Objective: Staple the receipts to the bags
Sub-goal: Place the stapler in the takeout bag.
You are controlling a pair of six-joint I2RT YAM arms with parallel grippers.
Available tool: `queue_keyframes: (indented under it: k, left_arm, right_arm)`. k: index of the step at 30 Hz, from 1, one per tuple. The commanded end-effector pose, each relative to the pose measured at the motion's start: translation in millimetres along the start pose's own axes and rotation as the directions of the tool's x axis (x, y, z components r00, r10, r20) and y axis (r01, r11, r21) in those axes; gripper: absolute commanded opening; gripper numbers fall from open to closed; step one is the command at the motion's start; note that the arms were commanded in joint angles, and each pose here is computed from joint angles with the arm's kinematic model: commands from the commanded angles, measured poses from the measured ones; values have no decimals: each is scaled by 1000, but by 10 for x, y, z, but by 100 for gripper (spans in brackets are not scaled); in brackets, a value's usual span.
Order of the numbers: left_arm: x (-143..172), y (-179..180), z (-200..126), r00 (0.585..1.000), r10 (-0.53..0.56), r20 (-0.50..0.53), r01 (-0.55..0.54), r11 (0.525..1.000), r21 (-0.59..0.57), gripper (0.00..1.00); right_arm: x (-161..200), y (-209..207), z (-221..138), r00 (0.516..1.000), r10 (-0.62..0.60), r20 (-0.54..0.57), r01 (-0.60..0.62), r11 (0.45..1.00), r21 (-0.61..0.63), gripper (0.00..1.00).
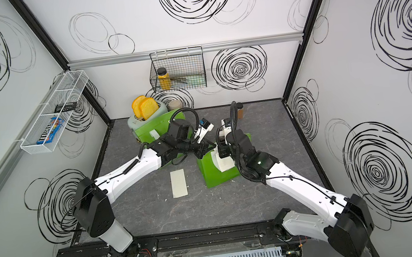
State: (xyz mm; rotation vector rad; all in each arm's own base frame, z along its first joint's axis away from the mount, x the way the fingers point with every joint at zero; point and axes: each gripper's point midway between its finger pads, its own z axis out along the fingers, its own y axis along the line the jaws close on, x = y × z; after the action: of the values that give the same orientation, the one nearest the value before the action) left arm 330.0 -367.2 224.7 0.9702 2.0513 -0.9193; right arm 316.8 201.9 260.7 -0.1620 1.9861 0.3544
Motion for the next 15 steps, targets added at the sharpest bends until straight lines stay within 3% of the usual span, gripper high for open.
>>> queue_keyframes:
  k: [1,9,13,15]
  left_arm:
    - [-123,46,-48,1000,-9,29,9,1000,-7,0]
    - [-197,-49,-120,998,2,61,-4,1000,26,0]
    - [-199,-80,-138,997,17,74,-20,999,39,0]
    - [-178,-90,-136,997,28,71,-31,998,45,0]
  right_arm:
    - [-44,-33,-60,999,8,39,-9,1000,25,15]
    - [143,-66,-18,1000,-5,8,5,1000,31,16]
    - [208,10,-13,1000,-1,-20,1,1000,-18,24]
    - [211,53,-30,1000,-8,-26,7,999,-46,34]
